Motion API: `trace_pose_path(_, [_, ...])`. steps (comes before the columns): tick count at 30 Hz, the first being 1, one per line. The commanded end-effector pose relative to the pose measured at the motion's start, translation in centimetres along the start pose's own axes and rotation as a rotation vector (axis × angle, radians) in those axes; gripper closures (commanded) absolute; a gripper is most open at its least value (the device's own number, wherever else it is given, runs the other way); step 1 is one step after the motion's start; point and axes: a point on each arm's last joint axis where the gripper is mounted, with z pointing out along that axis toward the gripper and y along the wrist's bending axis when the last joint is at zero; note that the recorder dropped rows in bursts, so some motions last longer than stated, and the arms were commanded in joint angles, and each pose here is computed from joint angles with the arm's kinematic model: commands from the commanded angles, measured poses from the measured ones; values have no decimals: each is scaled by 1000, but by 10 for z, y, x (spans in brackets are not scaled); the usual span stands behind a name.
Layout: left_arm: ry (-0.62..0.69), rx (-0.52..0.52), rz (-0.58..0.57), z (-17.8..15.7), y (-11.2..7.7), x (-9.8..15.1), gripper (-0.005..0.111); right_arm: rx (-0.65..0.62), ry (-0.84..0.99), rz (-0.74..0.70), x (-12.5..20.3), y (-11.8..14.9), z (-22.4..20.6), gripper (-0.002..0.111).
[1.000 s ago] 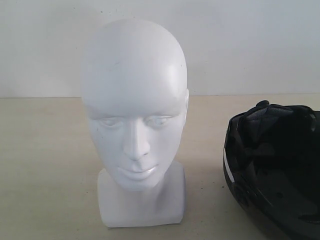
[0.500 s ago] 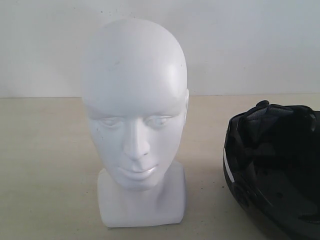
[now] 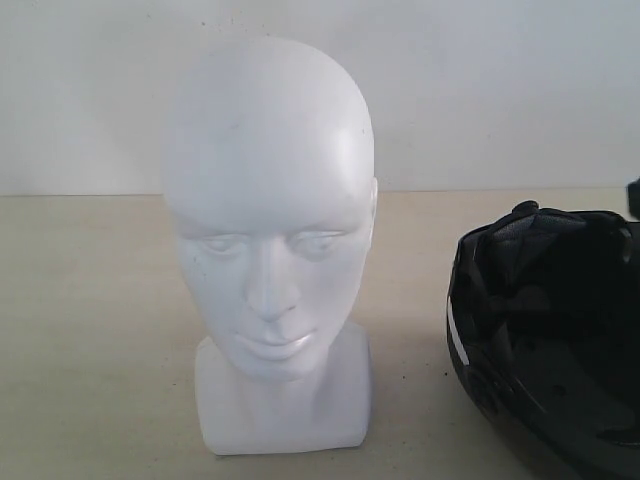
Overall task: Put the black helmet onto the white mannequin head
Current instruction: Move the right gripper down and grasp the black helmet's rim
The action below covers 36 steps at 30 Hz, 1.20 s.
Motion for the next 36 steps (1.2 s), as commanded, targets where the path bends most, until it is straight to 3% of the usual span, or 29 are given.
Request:
trace_pose_path(1, [-4,2,-5,0,0,1,102,-131,217,-65,-3,20,17,109])
trace_pose_path(4, [-4,2,-5,0,0,1,102,-141,391,-9,-7,24,26,109])
trace_pose_path(13, [-4,2,-5,0,0,1,102,-133,548,20,-2,24,24,109])
trace_pose_path(15, [-4,2,-5,0,0,1,102,-156,582,46,0,27,27,100])
trace_pose_path(20, [-4,2,-5,0,0,1,102,-171,649,59,7,32,40,53])
trace_pose_path(23, [-4,2,-5,0,0,1,102,-171,686,55,11,34,48,35])
trace_pose_path(36, [-4,2,-5,0,0,1,102,-184,733,71,21,43,80,31])
